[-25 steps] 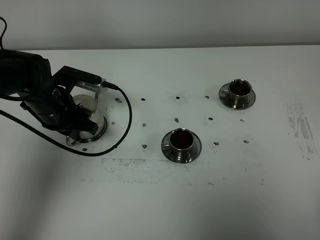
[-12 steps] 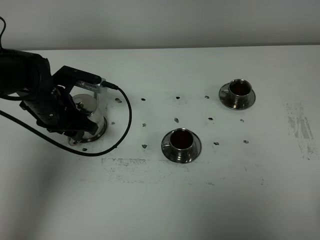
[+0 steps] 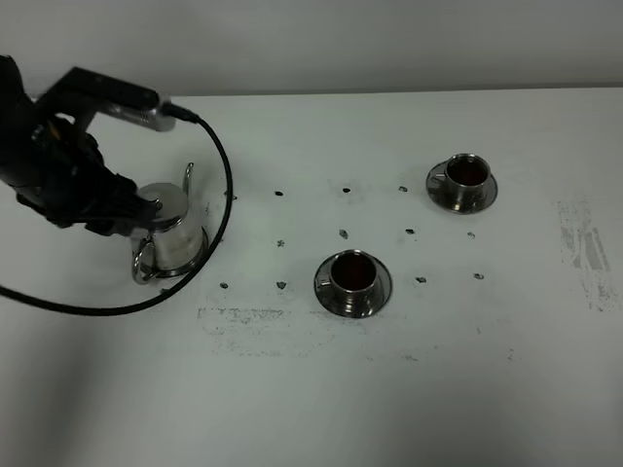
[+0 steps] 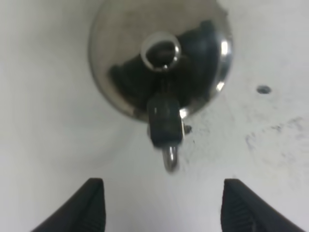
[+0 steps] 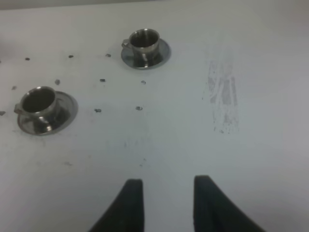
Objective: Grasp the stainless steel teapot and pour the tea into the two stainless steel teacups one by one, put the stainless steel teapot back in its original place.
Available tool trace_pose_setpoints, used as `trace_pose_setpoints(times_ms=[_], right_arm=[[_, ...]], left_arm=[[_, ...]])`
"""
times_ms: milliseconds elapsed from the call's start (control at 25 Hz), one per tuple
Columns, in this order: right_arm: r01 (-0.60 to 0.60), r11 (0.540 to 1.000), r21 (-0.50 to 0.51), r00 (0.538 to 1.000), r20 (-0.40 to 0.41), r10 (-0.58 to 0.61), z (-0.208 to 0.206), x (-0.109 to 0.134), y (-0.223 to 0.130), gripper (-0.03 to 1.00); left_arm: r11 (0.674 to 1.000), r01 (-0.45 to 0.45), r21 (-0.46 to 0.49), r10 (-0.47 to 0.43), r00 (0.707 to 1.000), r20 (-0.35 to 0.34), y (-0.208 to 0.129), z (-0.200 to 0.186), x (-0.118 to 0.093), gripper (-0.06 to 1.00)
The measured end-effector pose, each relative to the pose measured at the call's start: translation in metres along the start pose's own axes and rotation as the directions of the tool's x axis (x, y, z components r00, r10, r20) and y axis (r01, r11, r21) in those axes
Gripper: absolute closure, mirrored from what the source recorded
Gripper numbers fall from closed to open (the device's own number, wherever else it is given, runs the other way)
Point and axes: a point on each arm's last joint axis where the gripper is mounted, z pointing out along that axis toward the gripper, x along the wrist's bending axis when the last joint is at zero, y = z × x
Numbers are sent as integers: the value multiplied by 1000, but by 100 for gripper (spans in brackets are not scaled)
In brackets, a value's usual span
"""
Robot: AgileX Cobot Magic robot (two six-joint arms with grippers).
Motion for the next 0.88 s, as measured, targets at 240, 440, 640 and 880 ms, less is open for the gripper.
trace_pose_setpoints(times_ms=[240,440,640,880], right_arm=[[0,1000,0,1000,0,0,0,0,0,72],[0,1000,0,1000,0,0,0,0,0,72],[0,1000,0,1000,-1,0,0,0,0,72],[0,1000,0,1000,-1,0,0,0,0,72]], left_arm=[[969,-44,-242,22,995,-94,-20,-91,2,43],[940,-47,-337,6,992,-123,-50,-143,-2,43],[959,61,-278,-107,982,-155,-90,-173,-2,43],[910,284,-302,-338,930,-143,-125,-199,-3,43]])
